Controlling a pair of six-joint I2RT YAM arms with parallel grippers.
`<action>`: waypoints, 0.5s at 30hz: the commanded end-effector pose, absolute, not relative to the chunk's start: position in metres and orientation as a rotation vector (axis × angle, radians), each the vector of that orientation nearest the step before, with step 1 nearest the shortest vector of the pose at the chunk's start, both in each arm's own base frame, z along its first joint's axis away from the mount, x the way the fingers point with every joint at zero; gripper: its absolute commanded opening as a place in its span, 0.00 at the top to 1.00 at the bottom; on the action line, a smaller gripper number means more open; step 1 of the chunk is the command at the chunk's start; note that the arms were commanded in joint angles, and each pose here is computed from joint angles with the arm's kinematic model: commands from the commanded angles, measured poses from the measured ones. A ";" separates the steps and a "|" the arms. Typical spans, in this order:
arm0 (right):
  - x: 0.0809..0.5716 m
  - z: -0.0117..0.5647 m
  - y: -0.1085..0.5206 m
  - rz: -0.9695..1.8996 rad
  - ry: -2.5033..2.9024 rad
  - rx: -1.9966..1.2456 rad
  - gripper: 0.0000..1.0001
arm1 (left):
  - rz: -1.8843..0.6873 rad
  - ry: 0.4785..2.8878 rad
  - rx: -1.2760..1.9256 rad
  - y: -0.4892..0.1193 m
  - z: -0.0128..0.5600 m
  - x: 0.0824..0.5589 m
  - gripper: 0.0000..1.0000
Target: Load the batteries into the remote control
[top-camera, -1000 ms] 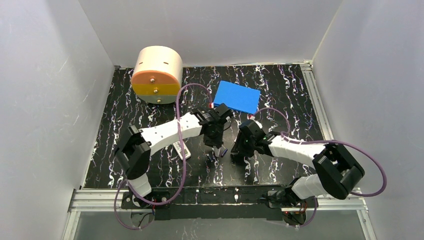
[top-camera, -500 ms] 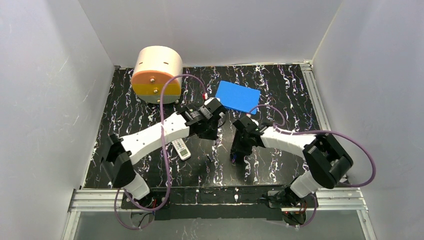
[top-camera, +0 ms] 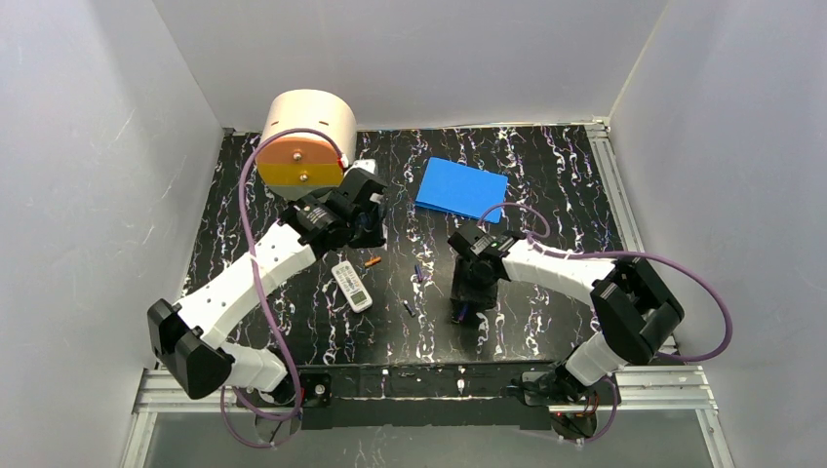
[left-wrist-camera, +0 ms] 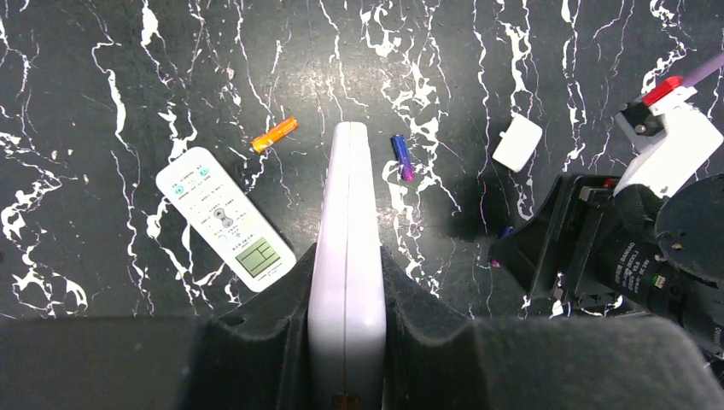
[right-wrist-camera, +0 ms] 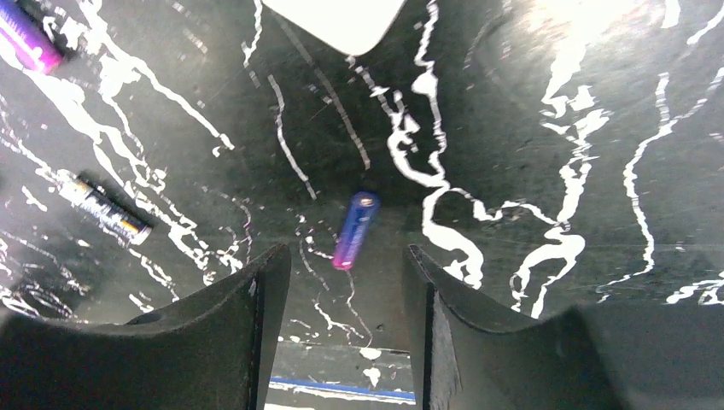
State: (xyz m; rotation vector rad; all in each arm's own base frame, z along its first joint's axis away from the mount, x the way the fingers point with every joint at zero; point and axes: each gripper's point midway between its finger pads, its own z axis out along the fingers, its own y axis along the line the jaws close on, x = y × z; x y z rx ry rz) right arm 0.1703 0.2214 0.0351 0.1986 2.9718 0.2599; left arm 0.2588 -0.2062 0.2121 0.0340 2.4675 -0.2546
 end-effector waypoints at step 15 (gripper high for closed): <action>0.169 0.020 0.213 0.040 2.969 0.219 0.65 | -0.355 2.385 0.059 -0.186 0.233 0.251 1.00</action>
